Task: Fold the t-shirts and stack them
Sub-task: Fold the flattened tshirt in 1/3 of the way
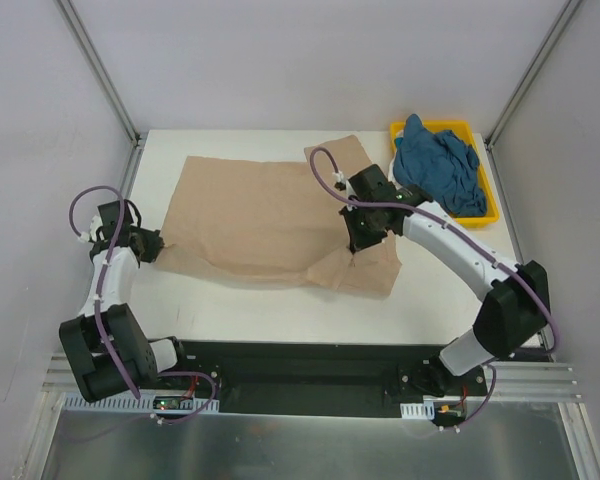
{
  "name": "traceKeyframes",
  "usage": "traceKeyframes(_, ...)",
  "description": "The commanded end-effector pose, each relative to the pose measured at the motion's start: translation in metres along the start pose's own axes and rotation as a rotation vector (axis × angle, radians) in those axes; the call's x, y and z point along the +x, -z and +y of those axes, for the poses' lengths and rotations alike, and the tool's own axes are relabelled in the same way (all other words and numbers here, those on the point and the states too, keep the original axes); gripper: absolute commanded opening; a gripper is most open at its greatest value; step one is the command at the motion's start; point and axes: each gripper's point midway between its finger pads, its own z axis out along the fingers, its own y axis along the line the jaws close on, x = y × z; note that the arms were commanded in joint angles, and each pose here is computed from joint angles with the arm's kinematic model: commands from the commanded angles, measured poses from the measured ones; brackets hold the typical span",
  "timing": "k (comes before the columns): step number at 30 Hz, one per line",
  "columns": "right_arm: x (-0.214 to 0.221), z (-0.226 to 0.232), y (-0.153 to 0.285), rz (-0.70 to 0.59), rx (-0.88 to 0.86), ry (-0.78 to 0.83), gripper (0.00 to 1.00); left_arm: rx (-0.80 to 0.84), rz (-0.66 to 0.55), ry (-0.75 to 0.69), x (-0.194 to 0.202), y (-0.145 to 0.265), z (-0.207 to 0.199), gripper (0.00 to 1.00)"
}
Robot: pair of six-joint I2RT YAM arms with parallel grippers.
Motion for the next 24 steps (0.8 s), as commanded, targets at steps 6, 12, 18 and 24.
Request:
traceKeyframes(6,-0.070,-0.048,-0.007,-0.060,0.204,-0.019,0.01,0.044,-0.002,0.017,-0.017,-0.020,-0.038,0.00)
traceKeyframes(12,-0.092,-0.068,-0.023,-0.053,0.224,-0.047,0.01,0.025,0.004,0.020,-0.019,-0.035,-0.042,0.00)
traceKeyframes(18,-0.109,-0.082,-0.047,-0.033,0.249,-0.050,0.04,0.050,0.053,-0.014,-0.018,-0.056,-0.055,0.00)
traceKeyframes(24,-0.127,-0.103,-0.073,-0.016,0.312,-0.071,0.07,0.055,0.090,-0.029,-0.017,-0.074,-0.065,0.01)
